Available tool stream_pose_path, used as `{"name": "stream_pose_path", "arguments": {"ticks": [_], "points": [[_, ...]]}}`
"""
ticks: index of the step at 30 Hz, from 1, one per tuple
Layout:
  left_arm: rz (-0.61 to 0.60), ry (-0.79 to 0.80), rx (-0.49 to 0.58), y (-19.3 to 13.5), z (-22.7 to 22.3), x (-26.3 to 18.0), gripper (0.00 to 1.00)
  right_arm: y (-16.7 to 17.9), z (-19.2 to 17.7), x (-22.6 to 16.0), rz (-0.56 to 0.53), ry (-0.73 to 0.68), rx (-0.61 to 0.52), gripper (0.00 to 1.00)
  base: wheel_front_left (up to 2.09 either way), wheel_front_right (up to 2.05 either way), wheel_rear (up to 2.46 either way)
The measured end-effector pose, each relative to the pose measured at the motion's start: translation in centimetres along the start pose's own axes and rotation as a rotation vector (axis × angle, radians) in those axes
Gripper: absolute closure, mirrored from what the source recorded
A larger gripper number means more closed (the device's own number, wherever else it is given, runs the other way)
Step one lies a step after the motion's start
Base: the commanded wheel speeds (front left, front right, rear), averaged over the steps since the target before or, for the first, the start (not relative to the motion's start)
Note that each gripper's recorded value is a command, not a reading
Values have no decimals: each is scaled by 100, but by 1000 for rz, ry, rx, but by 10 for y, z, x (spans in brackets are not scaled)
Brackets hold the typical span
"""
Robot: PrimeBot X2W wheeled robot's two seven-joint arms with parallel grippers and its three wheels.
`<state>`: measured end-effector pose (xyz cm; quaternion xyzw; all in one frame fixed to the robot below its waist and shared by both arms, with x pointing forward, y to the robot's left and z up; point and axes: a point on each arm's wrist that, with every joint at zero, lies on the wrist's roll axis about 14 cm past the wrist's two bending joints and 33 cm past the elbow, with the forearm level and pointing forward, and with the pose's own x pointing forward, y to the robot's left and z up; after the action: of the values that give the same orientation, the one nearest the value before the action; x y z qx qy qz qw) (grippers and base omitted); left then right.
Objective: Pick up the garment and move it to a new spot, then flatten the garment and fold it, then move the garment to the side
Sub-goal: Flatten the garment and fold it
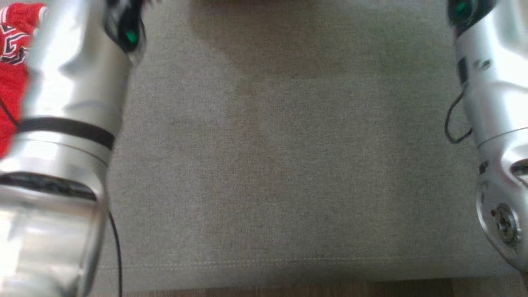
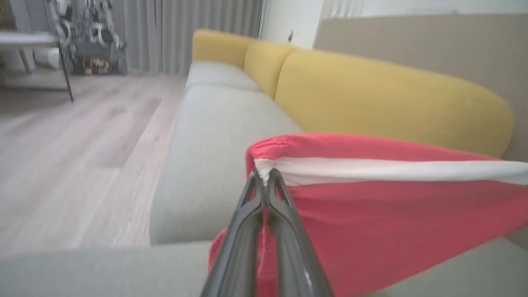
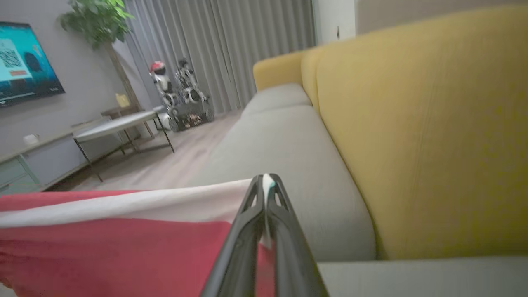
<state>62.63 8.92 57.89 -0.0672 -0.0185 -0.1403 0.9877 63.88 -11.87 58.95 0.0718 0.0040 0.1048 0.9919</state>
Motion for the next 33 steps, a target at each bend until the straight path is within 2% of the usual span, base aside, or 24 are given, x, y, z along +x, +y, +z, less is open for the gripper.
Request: {"name": "stream_pose_path", "arguments": {"ticks": [6, 12, 14, 18, 23, 26, 33], "points": [[88, 303, -116, 16, -110, -36, 100, -2, -88, -10, -11, 229, 58, 100, 0, 0, 0], [117, 413, -189, 16, -158, -74, 100, 2, -159, -49, -11, 372, 74, 100, 0, 0, 0], [116, 403, -199, 14, -162, -82, 100, 6, -168, -58, 1, 384, 62, 100, 0, 0, 0], [88, 387, -195, 1, -165, -100, 100, 22, -164, -69, 44, 329, 68, 100, 0, 0, 0], [77, 357, -217, -14, -163, -124, 100, 28, -178, -104, 47, 339, 89, 100, 0, 0, 0], [47, 307, -217, -28, -157, -154, 100, 34, -193, -142, 37, 349, 143, 100, 0, 0, 0], [92, 231, -223, -27, -145, -206, 100, 30, -197, -196, -17, 304, 237, 100, 0, 0, 0]]}}
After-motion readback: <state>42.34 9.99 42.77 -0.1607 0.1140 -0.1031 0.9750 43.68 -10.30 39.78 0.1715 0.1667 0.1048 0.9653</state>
